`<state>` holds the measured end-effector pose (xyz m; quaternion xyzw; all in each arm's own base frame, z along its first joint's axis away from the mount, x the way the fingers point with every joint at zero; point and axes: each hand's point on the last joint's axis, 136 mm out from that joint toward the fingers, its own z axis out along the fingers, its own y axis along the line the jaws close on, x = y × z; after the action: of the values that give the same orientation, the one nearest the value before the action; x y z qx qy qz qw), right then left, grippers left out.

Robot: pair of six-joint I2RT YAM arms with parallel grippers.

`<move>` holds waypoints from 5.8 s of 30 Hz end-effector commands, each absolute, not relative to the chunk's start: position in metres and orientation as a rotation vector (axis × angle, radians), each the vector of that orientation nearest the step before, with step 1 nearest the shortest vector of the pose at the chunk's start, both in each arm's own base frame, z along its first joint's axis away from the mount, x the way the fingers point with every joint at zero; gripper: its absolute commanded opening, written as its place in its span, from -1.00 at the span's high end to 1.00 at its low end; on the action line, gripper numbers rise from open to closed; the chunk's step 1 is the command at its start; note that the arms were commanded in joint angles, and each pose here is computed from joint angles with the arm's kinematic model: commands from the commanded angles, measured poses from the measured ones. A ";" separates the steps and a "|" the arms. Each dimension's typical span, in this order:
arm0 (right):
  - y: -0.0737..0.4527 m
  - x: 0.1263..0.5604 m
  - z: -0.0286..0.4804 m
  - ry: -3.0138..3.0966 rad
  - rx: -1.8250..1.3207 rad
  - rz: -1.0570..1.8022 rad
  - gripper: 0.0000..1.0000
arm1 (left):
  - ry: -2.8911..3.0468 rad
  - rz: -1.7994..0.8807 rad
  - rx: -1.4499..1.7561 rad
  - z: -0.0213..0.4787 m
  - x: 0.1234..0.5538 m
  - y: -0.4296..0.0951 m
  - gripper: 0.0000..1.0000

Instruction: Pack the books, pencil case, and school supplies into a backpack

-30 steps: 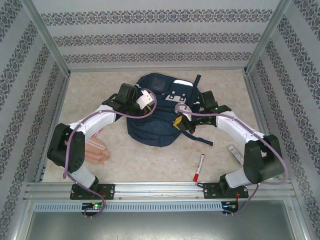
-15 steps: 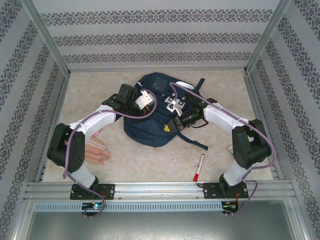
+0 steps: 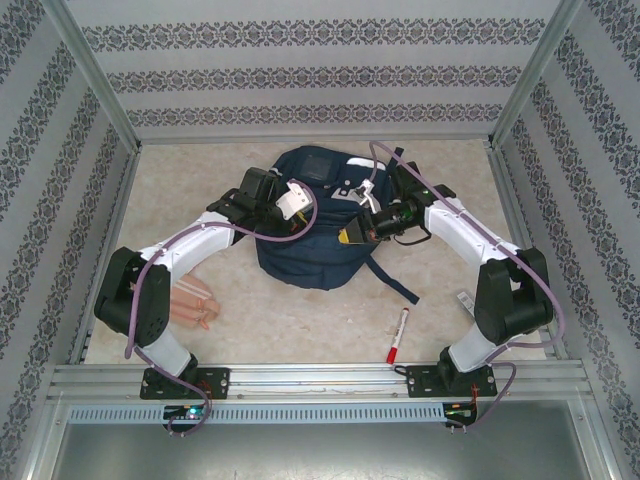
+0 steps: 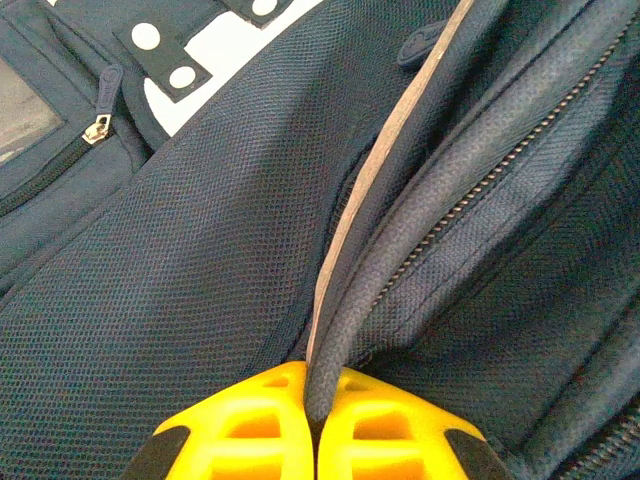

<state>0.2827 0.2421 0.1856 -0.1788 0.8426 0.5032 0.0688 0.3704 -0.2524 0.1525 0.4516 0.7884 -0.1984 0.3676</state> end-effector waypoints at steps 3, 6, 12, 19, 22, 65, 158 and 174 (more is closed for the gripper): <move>0.261 0.268 0.196 2.601 -0.537 1.640 1.00 | 1.938 -0.604 1.126 0.182 0.360 -0.271 1.00; 0.280 0.259 0.186 2.659 -0.528 1.614 1.00 | 1.935 -0.619 1.116 0.189 0.357 -0.273 1.00; 0.304 0.271 0.175 2.691 -0.438 1.453 1.00 | 1.928 -0.634 1.121 0.195 0.351 -0.277 1.00; 0.317 0.282 0.177 2.628 -0.371 1.263 0.78 | 1.946 -0.636 1.140 0.185 0.349 -0.280 1.00; 0.315 0.275 0.192 2.454 -0.539 1.239 0.53 | 1.937 -0.613 1.161 0.183 0.349 -0.278 1.00; 0.279 0.306 0.184 1.189 -1.629 0.171 1.00 | 2.462 -1.008 0.149 0.223 0.306 -0.221 -0.02; 0.263 0.302 0.143 1.241 -1.705 0.105 0.03 | 2.207 -0.954 0.785 0.173 0.272 -0.310 1.00; 0.253 0.282 0.173 1.111 -1.669 0.171 1.00 | 2.396 -0.311 0.377 0.125 0.336 -0.130 1.00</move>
<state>0.2934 0.2569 0.1700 -0.6998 0.4731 0.0478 0.5330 0.3123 -0.1887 0.1444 0.1988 0.8901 -0.2464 0.3278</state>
